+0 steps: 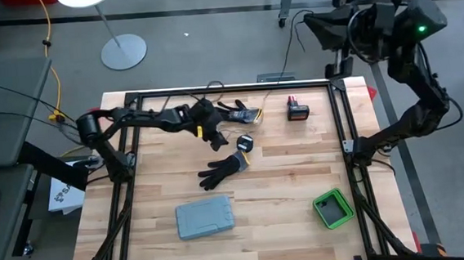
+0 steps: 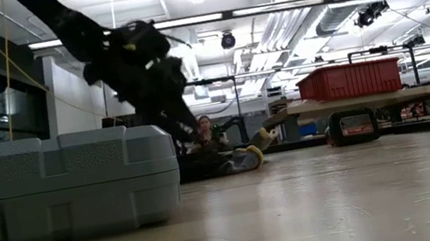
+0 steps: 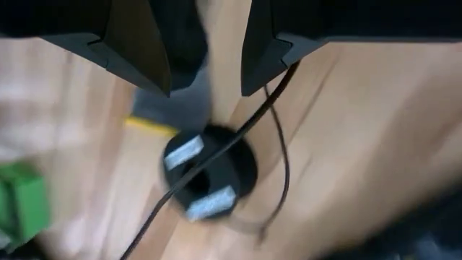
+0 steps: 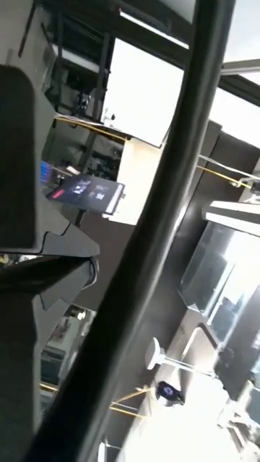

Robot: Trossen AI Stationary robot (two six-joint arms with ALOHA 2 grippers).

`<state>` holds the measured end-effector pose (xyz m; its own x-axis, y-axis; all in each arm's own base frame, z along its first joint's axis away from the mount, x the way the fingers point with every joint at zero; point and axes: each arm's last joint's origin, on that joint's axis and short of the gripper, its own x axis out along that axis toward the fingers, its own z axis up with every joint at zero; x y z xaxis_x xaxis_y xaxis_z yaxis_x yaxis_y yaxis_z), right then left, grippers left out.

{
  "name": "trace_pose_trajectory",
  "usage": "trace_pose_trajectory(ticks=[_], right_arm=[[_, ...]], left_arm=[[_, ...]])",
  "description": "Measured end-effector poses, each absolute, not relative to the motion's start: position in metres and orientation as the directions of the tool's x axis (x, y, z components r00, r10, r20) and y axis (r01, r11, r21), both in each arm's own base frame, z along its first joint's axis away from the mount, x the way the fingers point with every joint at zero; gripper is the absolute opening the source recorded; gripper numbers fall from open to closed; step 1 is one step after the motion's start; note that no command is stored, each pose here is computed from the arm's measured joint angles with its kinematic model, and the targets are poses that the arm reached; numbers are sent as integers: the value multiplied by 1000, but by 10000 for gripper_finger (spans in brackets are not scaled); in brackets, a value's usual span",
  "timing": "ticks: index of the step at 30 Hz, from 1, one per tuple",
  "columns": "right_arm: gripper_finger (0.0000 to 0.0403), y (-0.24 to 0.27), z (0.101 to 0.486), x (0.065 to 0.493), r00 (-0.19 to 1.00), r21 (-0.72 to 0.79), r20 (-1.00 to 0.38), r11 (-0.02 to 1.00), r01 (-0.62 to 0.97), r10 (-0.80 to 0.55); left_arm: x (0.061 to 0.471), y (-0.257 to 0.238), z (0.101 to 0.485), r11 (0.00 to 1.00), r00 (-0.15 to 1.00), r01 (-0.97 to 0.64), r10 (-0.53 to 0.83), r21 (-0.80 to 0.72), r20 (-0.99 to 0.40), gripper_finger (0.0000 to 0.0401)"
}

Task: Coil cords
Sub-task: Uncoil the black wire cable from the black spool

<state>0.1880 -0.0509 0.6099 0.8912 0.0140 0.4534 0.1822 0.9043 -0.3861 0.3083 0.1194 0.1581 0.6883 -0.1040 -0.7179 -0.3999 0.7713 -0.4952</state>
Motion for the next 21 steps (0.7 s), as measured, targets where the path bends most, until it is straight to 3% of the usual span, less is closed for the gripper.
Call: trace_pose_trajectory(ticks=[8, 12, 15, 17, 21], right_arm=[[0, -48, 623, 173, 861, -395, 508, 879, 266, -32], [0, -47, 628, 165, 863, -410, 504, 866, 285, -45], [0, -46, 632, 158, 858, -415, 509, 857, 306, -60], [0, -46, 635, 154, 856, -415, 514, 854, 313, -64], [0, -44, 636, 150, 859, -426, 509, 848, 316, -64]], left_arm=[[305, 126, 143, 705, 639, -480, -128, -523, -758, 163], [293, 129, 164, 757, 651, -426, -123, -495, -749, 163], [270, 133, 171, 752, 490, -590, 44, -294, -871, 163], [256, 136, 177, 728, 430, -639, 70, -248, -900, 163], [245, 138, 204, 718, 524, -622, 86, -312, -847, 163]])
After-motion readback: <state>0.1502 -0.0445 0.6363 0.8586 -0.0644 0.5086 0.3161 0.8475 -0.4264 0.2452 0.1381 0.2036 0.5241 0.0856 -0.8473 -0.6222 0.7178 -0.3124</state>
